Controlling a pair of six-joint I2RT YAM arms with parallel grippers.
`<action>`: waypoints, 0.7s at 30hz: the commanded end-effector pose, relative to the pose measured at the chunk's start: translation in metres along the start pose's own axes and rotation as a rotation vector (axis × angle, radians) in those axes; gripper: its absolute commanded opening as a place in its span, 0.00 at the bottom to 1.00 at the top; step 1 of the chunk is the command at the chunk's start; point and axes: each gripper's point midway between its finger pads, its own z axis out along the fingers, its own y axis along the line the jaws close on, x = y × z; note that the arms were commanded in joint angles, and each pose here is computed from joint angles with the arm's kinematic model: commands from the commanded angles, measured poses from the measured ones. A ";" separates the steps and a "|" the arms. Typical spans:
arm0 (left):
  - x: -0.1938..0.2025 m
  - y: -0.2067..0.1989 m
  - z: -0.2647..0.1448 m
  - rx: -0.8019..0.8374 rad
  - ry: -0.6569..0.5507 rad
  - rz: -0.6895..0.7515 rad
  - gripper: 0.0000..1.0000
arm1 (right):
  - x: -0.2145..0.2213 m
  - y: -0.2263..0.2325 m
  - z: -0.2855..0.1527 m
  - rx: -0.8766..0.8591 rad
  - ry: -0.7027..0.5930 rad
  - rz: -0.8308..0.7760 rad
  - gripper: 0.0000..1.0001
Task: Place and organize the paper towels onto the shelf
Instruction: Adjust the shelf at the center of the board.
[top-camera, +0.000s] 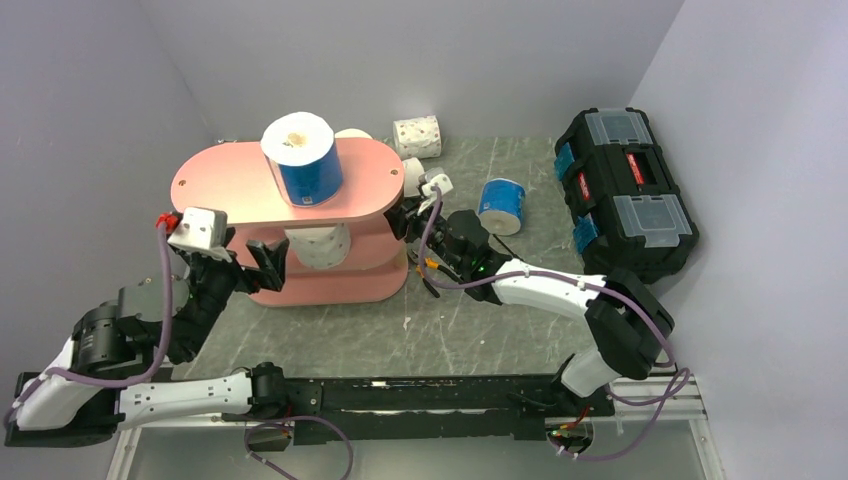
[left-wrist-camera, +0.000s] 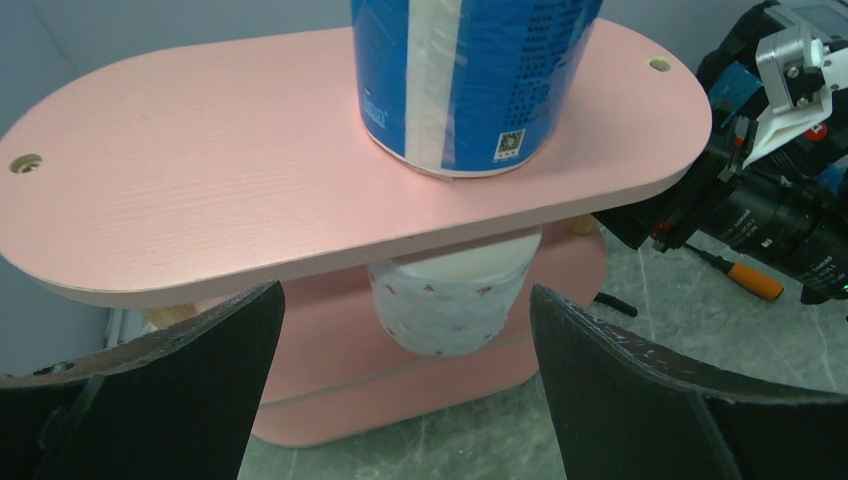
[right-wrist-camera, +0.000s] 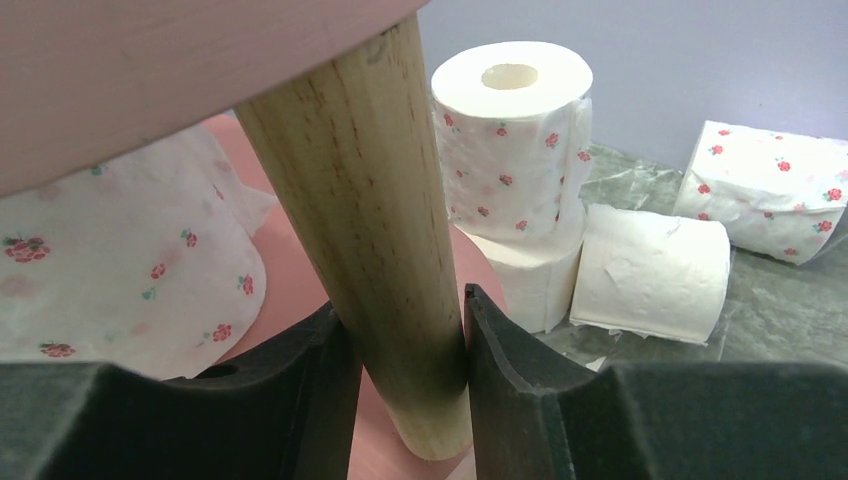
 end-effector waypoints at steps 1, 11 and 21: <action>0.008 -0.008 0.001 0.034 0.013 -0.025 0.99 | -0.045 -0.041 -0.008 0.184 -0.135 0.006 0.10; 0.024 -0.018 0.004 0.051 0.038 -0.027 0.99 | -0.054 -0.056 -0.029 0.278 -0.148 -0.041 0.00; 0.045 -0.029 0.009 0.076 0.061 -0.026 0.99 | -0.052 -0.079 -0.053 0.396 -0.148 -0.053 0.00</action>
